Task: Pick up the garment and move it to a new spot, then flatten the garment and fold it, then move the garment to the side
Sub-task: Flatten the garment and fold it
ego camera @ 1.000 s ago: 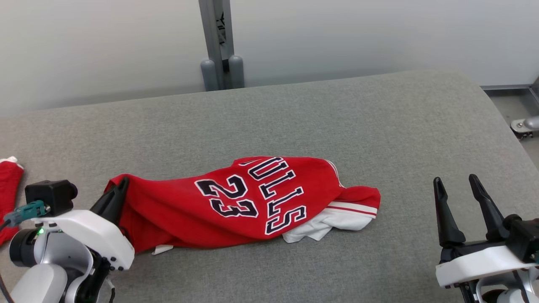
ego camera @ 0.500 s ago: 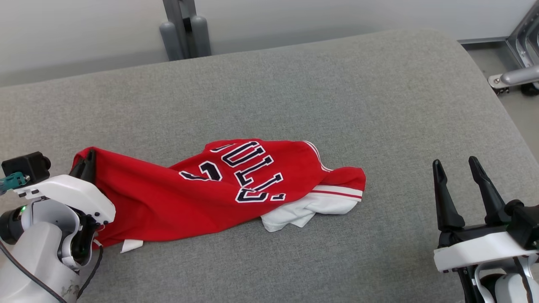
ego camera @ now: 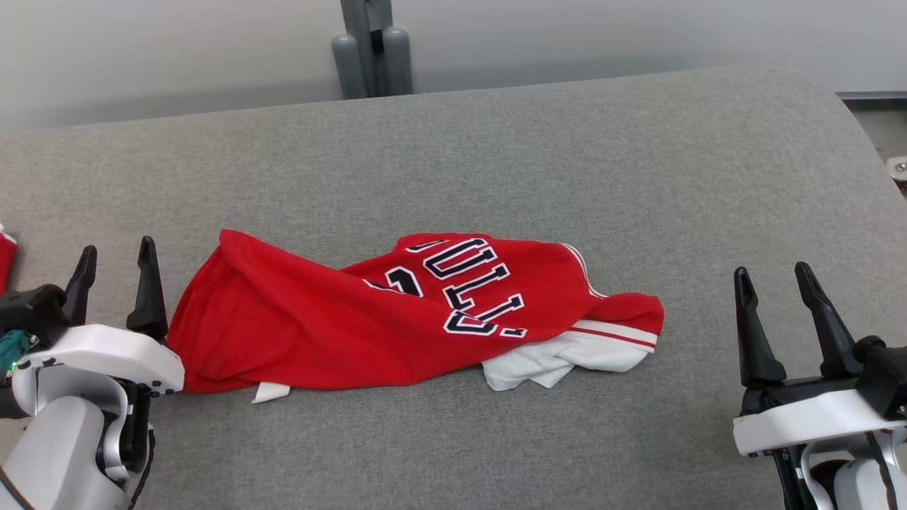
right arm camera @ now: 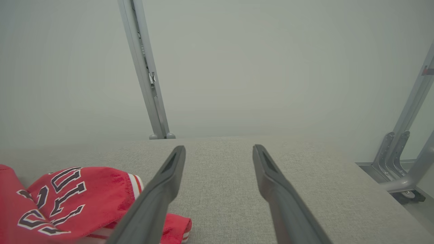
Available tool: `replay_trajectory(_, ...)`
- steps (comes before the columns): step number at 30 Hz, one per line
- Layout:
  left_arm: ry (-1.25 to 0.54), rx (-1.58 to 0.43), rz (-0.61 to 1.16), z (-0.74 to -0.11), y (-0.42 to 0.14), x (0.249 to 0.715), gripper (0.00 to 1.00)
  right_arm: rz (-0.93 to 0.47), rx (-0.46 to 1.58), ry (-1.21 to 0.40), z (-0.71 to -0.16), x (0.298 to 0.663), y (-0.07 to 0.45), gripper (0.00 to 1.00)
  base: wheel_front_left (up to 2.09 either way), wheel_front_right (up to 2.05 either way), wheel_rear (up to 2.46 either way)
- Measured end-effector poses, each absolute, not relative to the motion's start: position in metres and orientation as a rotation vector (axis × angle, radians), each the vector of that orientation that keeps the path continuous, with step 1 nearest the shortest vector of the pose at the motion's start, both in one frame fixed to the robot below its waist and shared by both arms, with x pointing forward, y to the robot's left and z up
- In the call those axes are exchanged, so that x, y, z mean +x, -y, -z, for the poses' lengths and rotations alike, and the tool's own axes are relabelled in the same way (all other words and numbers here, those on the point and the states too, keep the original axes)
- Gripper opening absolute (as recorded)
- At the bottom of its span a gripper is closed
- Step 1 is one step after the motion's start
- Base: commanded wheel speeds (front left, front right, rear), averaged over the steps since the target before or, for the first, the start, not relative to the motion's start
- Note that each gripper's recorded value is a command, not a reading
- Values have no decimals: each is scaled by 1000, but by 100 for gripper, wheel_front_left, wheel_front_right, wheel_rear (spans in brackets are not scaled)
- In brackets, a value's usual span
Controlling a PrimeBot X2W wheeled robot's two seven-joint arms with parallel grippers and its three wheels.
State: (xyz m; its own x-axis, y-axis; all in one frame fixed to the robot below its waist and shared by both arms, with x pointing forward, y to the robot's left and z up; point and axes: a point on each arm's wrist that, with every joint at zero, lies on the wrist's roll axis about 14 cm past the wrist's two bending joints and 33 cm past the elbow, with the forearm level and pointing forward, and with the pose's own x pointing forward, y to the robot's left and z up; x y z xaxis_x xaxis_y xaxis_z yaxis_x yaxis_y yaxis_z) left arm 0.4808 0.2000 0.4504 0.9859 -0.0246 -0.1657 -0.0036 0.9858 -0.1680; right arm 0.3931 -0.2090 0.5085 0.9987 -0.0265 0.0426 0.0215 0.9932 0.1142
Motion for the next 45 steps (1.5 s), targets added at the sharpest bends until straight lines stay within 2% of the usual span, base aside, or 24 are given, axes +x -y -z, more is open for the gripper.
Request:
replay_trajectory(11,100,-136,-26,-534,-205,418,100,-83,105,93,-529,397,174,100,0,0,0)
replay_trajectory(14,126,-156,-17,-549,-196,392,100,-103,100,96,-533,389,167,100,0,0,0)
replay_trajectory(23,114,-103,36,-557,-177,355,100,-110,91,81,-534,364,165,100,0,0,0)
replay_trajectory(33,99,-92,50,-552,-172,351,100,-94,94,69,-534,346,170,100,0,0,0)
replay_trajectory(45,92,-92,50,-551,-171,353,100,-92,94,61,-534,346,170,100,0,0,0)
